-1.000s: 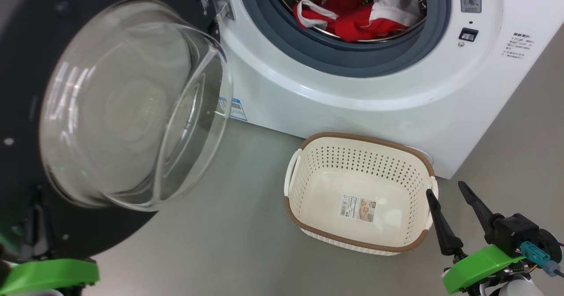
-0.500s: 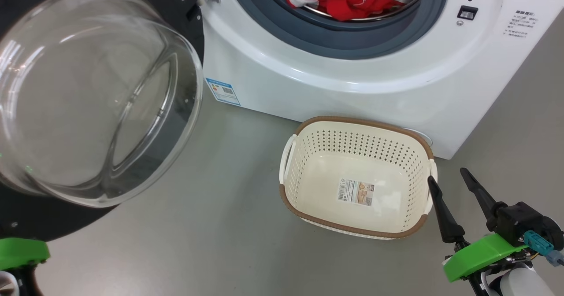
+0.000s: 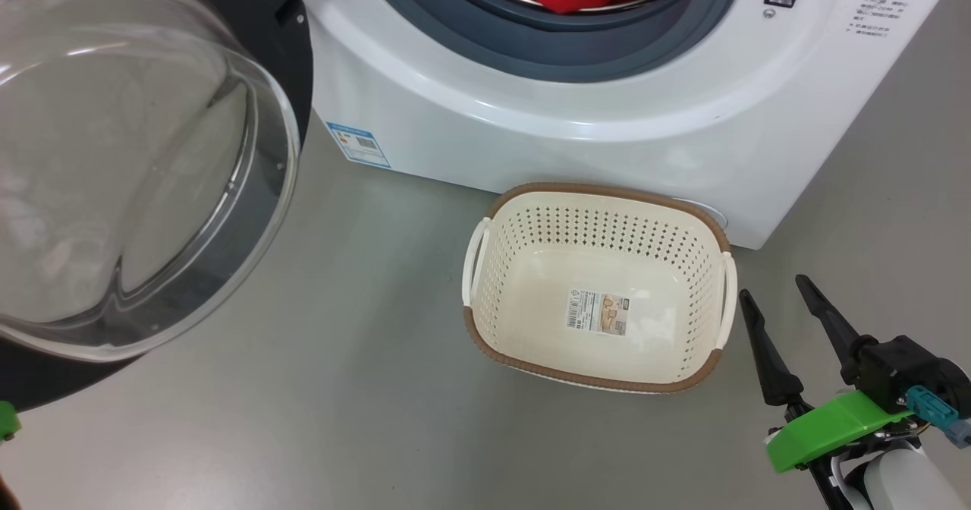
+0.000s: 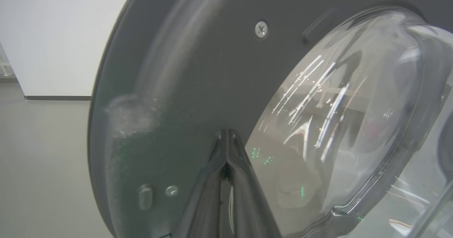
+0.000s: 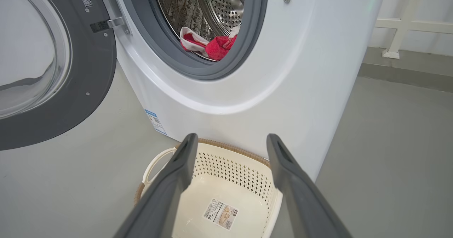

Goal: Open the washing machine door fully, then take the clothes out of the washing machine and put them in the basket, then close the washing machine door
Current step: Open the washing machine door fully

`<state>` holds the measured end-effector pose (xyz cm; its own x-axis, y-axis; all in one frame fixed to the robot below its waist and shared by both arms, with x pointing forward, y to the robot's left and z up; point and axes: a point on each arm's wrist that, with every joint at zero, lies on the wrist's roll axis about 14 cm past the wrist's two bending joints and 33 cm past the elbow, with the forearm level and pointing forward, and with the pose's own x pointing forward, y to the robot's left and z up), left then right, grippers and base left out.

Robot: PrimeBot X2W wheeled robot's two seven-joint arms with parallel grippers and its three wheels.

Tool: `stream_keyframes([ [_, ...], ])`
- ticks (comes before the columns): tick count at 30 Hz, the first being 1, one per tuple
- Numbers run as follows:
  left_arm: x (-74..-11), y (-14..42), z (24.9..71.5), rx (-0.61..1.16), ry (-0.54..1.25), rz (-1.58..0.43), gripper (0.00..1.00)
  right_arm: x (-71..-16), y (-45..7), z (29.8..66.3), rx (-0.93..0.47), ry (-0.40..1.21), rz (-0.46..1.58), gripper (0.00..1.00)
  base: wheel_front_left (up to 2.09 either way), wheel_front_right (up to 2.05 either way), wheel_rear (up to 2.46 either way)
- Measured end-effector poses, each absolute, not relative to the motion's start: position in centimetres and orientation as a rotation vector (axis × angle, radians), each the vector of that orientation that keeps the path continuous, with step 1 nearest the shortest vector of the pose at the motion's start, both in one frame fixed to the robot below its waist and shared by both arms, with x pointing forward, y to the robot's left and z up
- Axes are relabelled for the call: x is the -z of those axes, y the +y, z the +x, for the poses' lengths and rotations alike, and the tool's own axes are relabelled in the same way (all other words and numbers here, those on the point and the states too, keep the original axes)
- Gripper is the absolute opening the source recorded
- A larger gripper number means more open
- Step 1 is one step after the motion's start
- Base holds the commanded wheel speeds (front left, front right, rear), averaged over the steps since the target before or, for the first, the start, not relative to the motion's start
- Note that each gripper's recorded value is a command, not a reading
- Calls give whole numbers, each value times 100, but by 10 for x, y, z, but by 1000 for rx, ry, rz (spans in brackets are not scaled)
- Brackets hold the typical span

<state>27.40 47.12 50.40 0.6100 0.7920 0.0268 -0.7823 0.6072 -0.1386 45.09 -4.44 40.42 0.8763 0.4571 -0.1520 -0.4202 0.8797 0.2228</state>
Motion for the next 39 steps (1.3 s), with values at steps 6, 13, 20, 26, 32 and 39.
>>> stream_keyframes([
  [6,-503,470,279,-903,-87,-122,0,-405,-48,451,-452,201,183,100,0,0,0],
  [13,-507,469,279,-893,-104,-140,0,-417,-48,449,-451,174,181,100,0,0,0],
  [20,-507,461,264,-880,-126,-166,18,-430,-48,446,-451,145,177,100,0,0,0],
  [26,-502,442,252,-837,-124,-173,42,-443,-51,440,-443,118,175,100,0,0,0],
  [32,-508,417,260,-750,-153,-190,93,-445,-58,430,-427,118,171,100,0,0,0],
  [39,-508,383,274,-625,-150,-196,100,-453,-76,425,-369,97,180,100,0,0,0],
])
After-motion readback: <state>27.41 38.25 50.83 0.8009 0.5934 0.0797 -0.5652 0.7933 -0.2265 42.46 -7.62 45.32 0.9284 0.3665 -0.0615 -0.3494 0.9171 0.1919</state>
